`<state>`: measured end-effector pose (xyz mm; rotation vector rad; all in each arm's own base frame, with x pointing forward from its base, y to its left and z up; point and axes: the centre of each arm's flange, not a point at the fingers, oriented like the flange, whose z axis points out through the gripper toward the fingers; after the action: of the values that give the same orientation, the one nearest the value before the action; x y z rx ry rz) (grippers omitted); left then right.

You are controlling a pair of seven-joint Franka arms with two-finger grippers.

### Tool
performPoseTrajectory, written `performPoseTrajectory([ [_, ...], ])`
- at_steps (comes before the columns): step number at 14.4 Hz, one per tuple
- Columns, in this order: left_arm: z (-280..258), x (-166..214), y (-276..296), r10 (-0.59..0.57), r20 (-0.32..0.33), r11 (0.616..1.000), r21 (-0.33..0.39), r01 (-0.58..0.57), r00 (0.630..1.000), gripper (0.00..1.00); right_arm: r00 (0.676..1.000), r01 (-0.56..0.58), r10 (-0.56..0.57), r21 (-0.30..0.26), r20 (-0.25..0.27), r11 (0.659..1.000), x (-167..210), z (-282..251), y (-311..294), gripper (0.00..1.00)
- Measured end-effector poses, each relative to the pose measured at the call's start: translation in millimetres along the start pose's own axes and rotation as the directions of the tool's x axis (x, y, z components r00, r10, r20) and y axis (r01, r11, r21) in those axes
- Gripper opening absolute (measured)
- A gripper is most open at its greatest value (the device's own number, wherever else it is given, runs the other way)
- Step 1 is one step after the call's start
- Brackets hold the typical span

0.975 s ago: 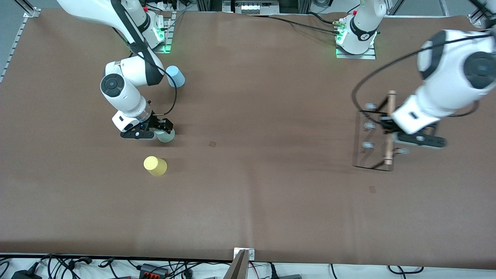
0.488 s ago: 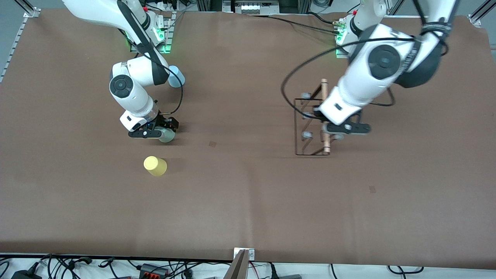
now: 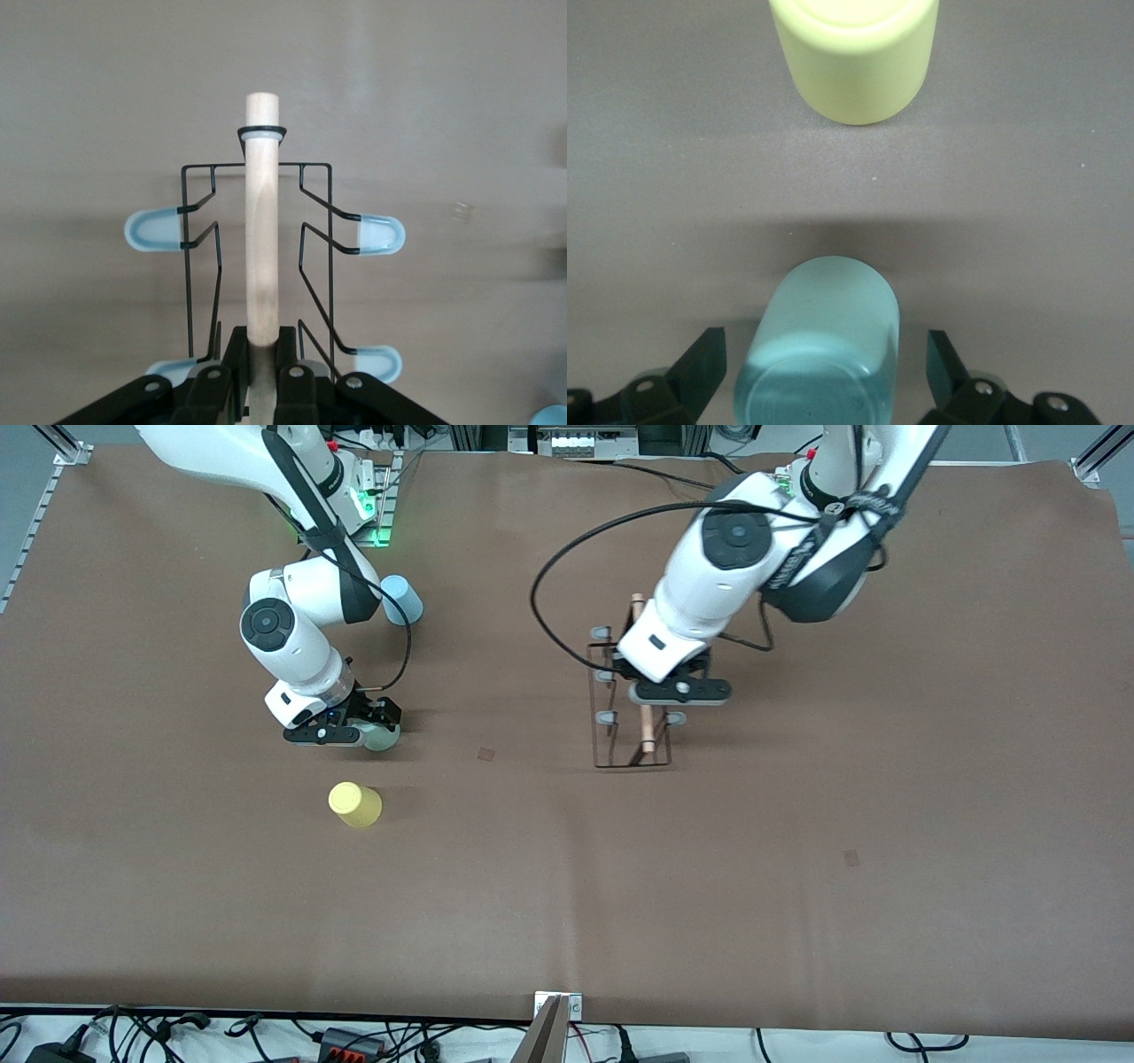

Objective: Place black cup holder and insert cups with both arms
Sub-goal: 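Carry the black cup holder by its handle with the left gripper toward the teal cup, then lower the holder and open the left gripper while the right gripper lifts the cup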

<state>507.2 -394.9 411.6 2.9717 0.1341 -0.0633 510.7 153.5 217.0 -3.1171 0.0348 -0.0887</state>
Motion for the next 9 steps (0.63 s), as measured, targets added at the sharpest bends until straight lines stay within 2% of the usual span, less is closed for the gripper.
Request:
performPoseTrajectory([
  [2, 16.2, -13.5, 19.5, 0.001, -0.009, 1.000, 0.004, -0.001, 1.000, 0.16, 1.000, 0.001, -0.001, 0.000, 0.001, 1.000, -0.3, 0.7, -0.2, 1.00],
  [4, 30.4, -28.1, 38.3, 0.007, -0.050, 1.000, 0.030, -0.006, 0.999, 0.16, 1.000, 0.001, -0.001, -0.001, 0.003, 1.000, -0.7, 1.8, -0.6, 1.00],
  [5, 38.4, -35.9, 47.8, 0.017, -0.076, 0.999, 0.045, -0.013, 0.997, 0.16, 1.000, 0.002, -0.002, -0.001, 0.005, 1.000, -1.1, 2.7, -0.9, 0.95],
  [6, 47.4, -42.9, 56.0, 0.027, -0.096, 0.998, 0.056, -0.022, 0.995, 0.16, 1.000, 0.003, -0.003, -0.002, 0.007, 1.000, -1.4, 3.8, -1.2, 0.95],
  [7, 56.2, -48.6, 62.8, 0.033, -0.110, 0.998, 0.062, -0.026, 0.993, 0.16, 1.000, 0.004, -0.004, -0.002, 0.009, 1.000, -1.8, 4.7, -1.6, 0.88],
  [8, 64.7, -52.7, 67.7, 0.039, -0.123, 0.997, 0.068, -0.031, 0.992, 0.16, 1.000, 0.005, -0.005, -0.002, 0.008, 1.000, -1.7, 4.9, -2.1, 0.74],
  [9, 72.1, -54.5, 70.1, 0.053, -0.134, 0.996, 0.077, -0.043, 0.990, 0.16, 1.000, 0.008, -0.008, 0.000, 0.002, 1.000, 0.3, 2.3, -3.1, 0.69],
])
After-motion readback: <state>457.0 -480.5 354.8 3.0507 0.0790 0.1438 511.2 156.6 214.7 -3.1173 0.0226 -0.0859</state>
